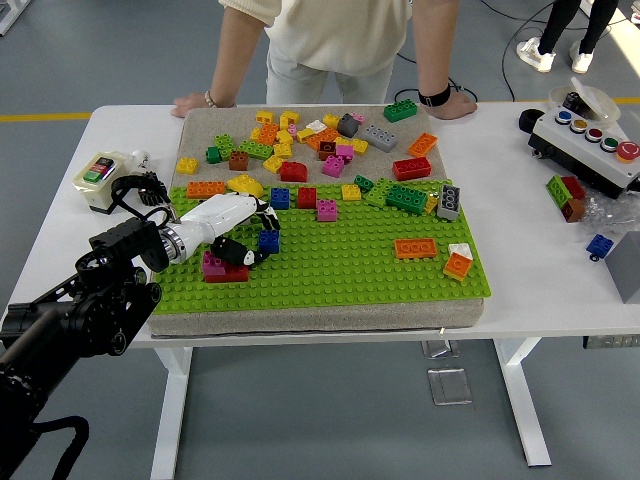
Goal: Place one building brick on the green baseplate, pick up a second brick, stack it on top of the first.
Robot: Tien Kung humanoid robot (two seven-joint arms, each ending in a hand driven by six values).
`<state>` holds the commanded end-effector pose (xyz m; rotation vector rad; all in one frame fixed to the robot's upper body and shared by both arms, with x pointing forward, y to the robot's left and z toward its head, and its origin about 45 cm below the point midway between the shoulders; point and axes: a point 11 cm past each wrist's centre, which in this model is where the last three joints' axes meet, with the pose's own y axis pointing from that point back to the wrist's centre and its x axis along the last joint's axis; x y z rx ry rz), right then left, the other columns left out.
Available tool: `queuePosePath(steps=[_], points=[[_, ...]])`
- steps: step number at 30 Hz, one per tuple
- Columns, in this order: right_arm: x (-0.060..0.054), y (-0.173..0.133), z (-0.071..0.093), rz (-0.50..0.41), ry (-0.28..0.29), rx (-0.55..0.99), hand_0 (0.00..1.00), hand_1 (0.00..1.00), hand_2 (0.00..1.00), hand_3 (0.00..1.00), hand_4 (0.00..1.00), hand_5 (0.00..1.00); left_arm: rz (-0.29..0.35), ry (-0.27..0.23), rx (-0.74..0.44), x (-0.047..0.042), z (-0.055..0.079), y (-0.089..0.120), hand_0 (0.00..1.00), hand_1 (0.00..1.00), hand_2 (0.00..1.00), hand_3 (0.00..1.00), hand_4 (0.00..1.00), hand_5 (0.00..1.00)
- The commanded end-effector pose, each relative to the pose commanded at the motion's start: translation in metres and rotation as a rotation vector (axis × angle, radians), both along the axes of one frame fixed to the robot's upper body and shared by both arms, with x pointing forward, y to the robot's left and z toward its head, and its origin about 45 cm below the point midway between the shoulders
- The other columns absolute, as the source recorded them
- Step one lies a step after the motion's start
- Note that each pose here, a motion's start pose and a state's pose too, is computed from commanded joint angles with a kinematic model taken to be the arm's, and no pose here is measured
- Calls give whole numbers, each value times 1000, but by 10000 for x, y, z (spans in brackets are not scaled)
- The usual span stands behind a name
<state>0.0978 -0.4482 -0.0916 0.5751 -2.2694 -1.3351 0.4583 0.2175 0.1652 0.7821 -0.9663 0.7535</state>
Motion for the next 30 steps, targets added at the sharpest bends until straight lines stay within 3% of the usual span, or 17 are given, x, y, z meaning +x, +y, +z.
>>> queuePosePath(steps=[16, 30], points=[[-5, 4, -3, 1, 0, 0, 739, 658, 710, 598, 924, 509, -2, -14, -3, -11, 12, -6, 857, 705, 578, 558, 708, 72], [0, -1, 0, -4, -5, 4, 740, 658, 710, 597, 924, 509, -4, -47, -22, 5, 121, -14, 851, 703, 576, 557, 704, 70]])
